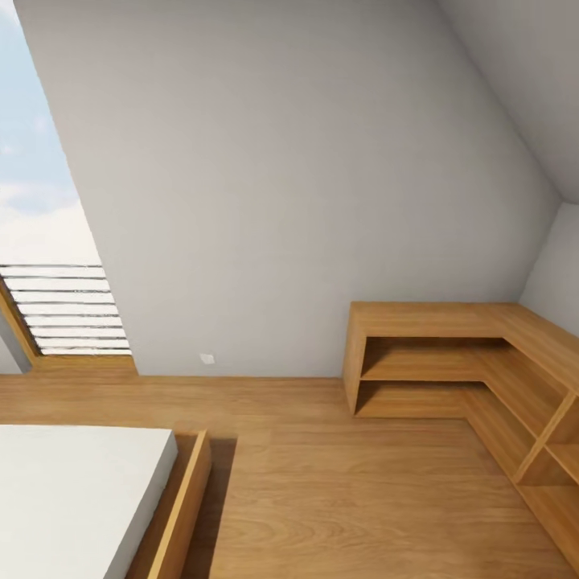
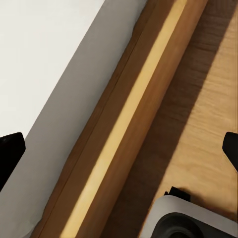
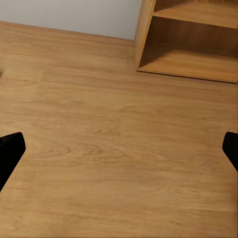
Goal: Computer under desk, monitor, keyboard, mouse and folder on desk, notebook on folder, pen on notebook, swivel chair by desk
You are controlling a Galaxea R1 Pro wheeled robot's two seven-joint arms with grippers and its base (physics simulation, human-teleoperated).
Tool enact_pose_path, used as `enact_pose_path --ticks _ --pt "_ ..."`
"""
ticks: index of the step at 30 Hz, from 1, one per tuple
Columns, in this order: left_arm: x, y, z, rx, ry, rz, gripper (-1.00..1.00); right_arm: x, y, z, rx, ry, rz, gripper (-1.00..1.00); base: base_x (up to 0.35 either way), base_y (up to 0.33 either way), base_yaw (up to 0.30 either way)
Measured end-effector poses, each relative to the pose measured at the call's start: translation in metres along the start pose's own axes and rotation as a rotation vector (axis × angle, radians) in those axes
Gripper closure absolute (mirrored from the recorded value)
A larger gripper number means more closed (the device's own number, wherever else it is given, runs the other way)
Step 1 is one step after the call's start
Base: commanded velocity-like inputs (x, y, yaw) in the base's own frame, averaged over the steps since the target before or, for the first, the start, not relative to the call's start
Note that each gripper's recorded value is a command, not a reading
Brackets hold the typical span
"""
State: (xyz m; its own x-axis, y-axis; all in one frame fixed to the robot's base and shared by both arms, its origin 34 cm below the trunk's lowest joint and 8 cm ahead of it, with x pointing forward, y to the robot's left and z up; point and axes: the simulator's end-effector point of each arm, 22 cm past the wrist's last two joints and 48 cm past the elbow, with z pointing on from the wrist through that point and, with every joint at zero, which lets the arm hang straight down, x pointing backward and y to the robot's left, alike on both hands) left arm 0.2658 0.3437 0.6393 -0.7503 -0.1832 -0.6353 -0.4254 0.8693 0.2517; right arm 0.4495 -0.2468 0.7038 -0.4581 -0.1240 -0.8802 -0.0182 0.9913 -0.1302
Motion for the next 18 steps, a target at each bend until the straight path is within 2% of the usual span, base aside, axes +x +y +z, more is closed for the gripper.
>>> enact_pose_path --ticks 18 --pt "0.0 0.0 0.0 0.0 0.0 0.0 -1.0 0.0001 -0.0002 0.0 -0.002 0.0 -0.001 -1.0 0.309 0.052 -0.002"
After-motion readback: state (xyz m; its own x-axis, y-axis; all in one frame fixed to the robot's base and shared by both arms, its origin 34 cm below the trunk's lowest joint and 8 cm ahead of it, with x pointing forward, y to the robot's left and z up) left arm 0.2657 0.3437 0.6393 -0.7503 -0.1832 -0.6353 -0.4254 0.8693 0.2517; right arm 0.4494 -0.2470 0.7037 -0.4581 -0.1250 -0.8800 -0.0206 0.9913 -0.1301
